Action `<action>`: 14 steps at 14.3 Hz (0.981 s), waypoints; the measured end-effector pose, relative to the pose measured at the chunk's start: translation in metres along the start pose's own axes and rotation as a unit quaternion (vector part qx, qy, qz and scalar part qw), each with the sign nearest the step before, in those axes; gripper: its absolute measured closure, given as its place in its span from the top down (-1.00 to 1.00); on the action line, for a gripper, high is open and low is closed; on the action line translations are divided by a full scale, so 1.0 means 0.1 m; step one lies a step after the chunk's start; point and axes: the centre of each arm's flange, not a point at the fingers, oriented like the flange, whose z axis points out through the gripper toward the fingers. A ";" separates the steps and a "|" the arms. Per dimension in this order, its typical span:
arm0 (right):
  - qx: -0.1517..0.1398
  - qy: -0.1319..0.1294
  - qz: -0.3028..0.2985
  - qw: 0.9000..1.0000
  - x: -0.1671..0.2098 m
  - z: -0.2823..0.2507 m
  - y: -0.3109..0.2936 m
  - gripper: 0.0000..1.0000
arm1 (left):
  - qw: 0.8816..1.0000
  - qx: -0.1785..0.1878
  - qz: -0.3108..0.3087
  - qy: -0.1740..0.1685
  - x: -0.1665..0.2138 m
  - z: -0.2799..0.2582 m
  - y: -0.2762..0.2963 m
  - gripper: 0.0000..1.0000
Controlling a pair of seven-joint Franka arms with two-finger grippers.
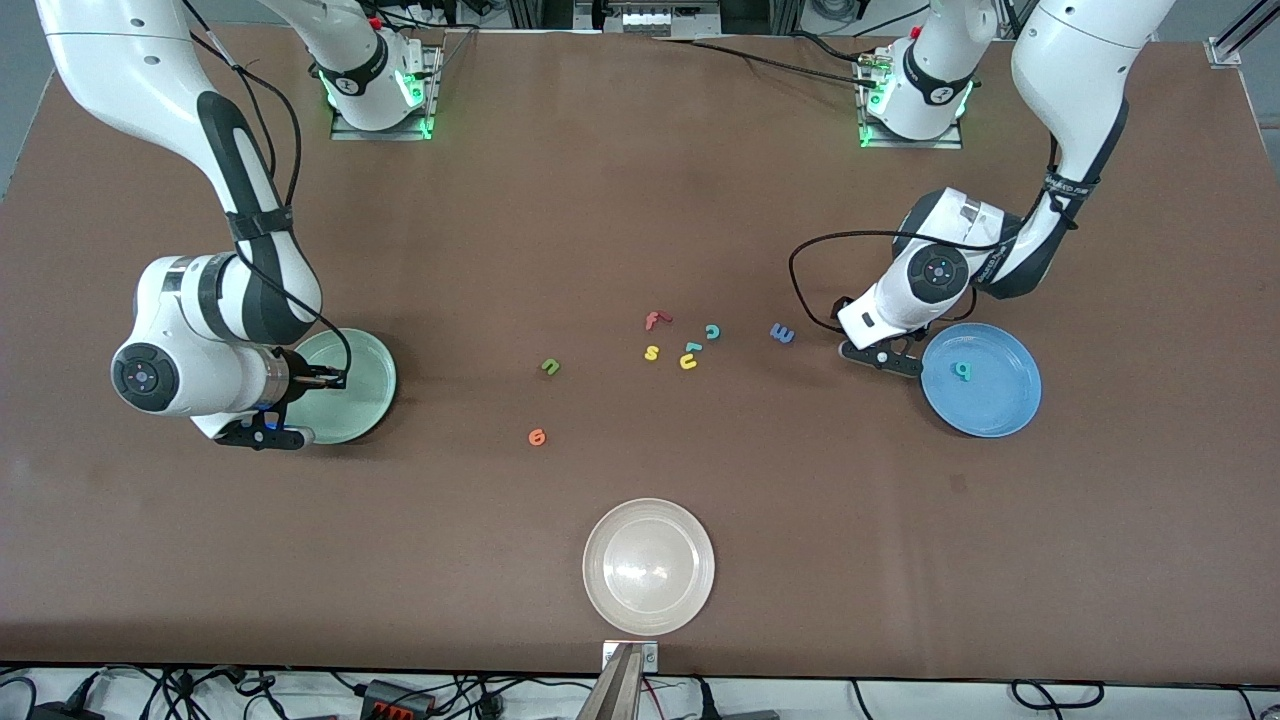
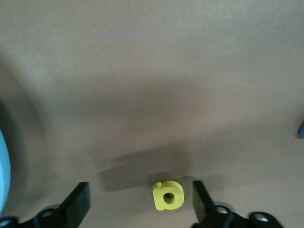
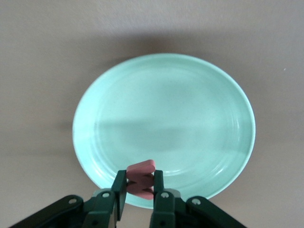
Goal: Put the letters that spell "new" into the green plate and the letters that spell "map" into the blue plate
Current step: 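Lower the pink w into the green plate while the left gripper reaches the yellow letter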
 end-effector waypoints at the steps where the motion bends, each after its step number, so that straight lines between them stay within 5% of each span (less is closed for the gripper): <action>1: -0.001 -0.006 -0.003 1.000 0.00 0.09 -0.04 -0.48 | 1.000 -0.001 0.000 0.003 0.01 0.00 0.00 0.49; 6: -0.010 -0.003 -0.009 1.000 0.12 0.49 -0.09 -0.36 | 1.000 -0.002 0.002 0.011 0.02 -0.03 0.01 -0.46; 12: 0.002 0.052 -0.041 0.998 0.16 -0.06 -0.64 0.82 | 0.999 0.006 0.025 0.032 0.05 -0.29 -0.24 -0.50; 14: 0.005 0.078 -0.065 0.995 0.07 -0.07 -1.23 1.00 | 0.999 0.006 0.025 0.031 0.04 -0.29 -0.28 -0.38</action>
